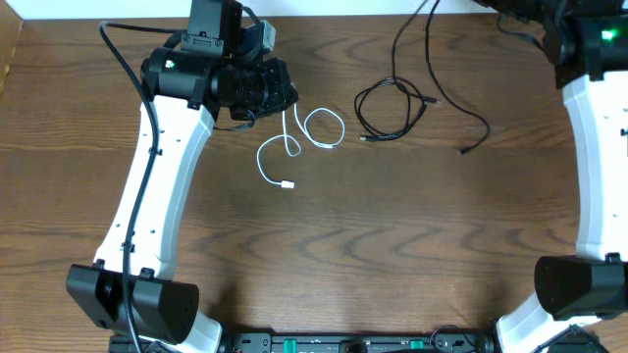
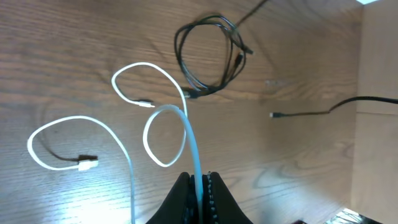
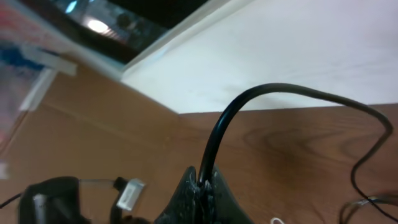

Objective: Untangle cables

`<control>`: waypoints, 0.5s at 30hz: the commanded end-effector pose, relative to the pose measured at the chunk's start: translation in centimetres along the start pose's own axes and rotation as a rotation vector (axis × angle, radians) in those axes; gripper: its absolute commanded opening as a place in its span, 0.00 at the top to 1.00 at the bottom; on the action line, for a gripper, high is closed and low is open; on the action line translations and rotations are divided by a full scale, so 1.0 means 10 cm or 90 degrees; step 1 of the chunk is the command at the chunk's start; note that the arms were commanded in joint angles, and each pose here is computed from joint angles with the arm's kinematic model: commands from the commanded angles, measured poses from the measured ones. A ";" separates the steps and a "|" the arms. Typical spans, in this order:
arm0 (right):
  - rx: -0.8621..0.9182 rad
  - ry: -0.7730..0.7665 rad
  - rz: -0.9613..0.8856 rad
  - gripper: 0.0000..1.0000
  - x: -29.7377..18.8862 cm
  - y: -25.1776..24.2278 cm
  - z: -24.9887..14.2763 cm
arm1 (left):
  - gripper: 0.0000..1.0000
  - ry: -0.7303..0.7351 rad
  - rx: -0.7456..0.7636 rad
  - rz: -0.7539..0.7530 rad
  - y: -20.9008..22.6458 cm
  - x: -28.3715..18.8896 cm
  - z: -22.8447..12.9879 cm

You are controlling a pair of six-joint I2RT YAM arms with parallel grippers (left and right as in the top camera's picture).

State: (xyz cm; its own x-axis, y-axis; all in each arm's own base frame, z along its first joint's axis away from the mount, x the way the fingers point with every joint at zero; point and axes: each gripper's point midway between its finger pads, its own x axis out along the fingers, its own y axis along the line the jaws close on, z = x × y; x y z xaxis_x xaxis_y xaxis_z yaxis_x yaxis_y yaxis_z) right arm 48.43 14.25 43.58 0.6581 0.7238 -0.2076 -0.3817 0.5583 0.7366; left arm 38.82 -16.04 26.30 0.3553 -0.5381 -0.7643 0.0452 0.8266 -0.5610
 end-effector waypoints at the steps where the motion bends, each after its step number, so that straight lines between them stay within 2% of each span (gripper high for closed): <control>1: 0.001 0.029 0.059 0.99 -0.17 0.26 -0.05 | 0.92 0.016 0.019 -0.082 -0.21 0.02 -0.01; 2: 0.006 0.040 0.040 0.99 -0.20 0.15 -0.09 | 0.93 0.015 0.036 -0.143 -0.37 0.02 0.02; 5: 0.019 0.060 -0.031 0.99 -0.29 -0.16 -0.19 | 0.92 0.016 0.076 -0.209 -0.60 0.14 0.06; 8: 0.020 0.067 -0.068 0.99 -0.35 -0.31 -0.23 | 0.93 0.049 0.083 -0.211 -0.67 0.35 -0.05; 11: 0.028 0.070 -0.096 0.99 -0.43 -0.44 -0.24 | 0.90 0.120 0.082 -0.204 -0.72 0.76 -0.28; 13: 0.032 0.068 -0.106 0.99 -0.49 -0.51 -0.22 | 0.60 0.147 0.076 -0.196 -0.70 0.95 -0.36; 15: 0.040 0.064 -0.120 0.99 -0.57 -0.60 -0.20 | 0.52 0.168 0.067 -0.187 -0.63 1.11 -0.40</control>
State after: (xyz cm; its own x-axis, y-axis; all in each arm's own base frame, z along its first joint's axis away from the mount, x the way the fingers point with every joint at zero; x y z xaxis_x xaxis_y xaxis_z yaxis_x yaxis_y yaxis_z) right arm 46.17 9.11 38.18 0.6162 0.6712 -0.4120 -0.1937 0.6362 0.7468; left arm 38.71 -27.57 21.96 0.1002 -0.7697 -0.6305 0.2245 0.6348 -0.7393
